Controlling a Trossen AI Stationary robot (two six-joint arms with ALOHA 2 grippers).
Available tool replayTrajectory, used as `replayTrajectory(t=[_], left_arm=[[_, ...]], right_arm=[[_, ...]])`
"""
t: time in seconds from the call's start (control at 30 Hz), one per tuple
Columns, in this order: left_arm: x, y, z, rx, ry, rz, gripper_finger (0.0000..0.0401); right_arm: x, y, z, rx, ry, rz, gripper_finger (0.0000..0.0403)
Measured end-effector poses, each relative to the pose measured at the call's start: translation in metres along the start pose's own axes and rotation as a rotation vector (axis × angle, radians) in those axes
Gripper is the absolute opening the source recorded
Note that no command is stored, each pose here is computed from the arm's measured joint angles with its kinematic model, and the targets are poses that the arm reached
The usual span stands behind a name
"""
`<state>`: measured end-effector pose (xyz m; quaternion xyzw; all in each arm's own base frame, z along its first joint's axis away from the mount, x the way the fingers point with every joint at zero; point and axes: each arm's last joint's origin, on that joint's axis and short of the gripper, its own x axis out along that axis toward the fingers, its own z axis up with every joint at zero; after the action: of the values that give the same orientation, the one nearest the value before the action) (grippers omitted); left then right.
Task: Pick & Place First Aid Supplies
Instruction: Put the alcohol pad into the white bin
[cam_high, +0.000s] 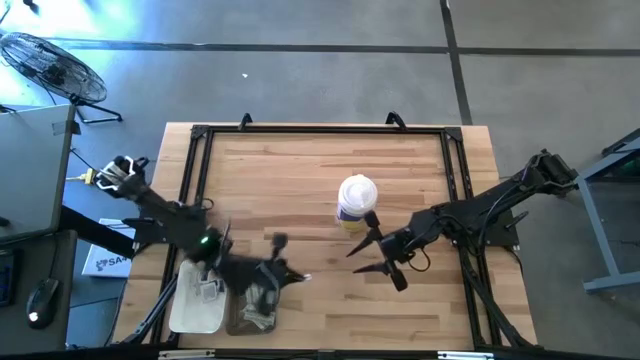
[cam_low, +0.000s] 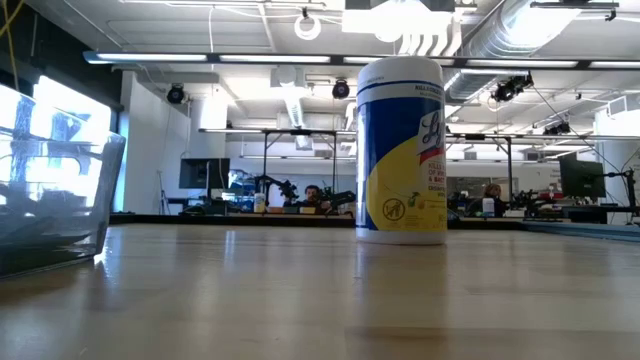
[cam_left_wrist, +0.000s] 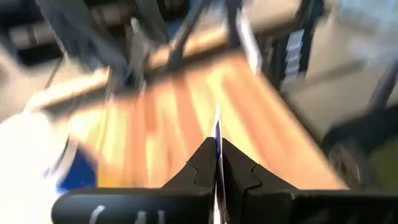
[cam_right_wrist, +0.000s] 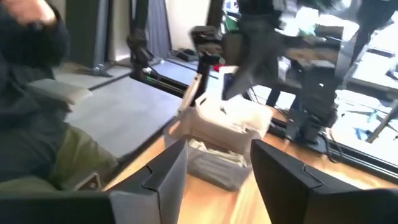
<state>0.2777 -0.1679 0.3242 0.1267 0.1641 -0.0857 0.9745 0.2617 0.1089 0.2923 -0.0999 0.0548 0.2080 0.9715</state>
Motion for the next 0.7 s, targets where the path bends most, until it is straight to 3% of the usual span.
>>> replayTrajectory(t=[0.13, 0.33, 0.53, 0.7], left_arm=[[-0.035, -0.033, 0.0, -0.038, 0.219, 0.069, 0.0001], [-0.084, -0.063, -0.021, -0.366, 0.51, 0.111, 0.0], [-0.109, -0.08, -0.069, -0.656, 0.813, 0.248, 0.0], [-0.108, -0.087, -0.117, -0.776, 1.109, 0.343, 0.0]], right_arm=[[0.0, -0.001, -0.002, -0.007, 0.023, -0.043, 0.018], [0.0, -0.003, -0.002, -0.009, 0.029, -0.097, 0.0181], [0.0, -0.008, -0.003, -0.049, 0.043, -0.158, 0.0182], [-0.001, -0.017, -0.004, -0.045, 0.05, -0.187, 0.0182]])
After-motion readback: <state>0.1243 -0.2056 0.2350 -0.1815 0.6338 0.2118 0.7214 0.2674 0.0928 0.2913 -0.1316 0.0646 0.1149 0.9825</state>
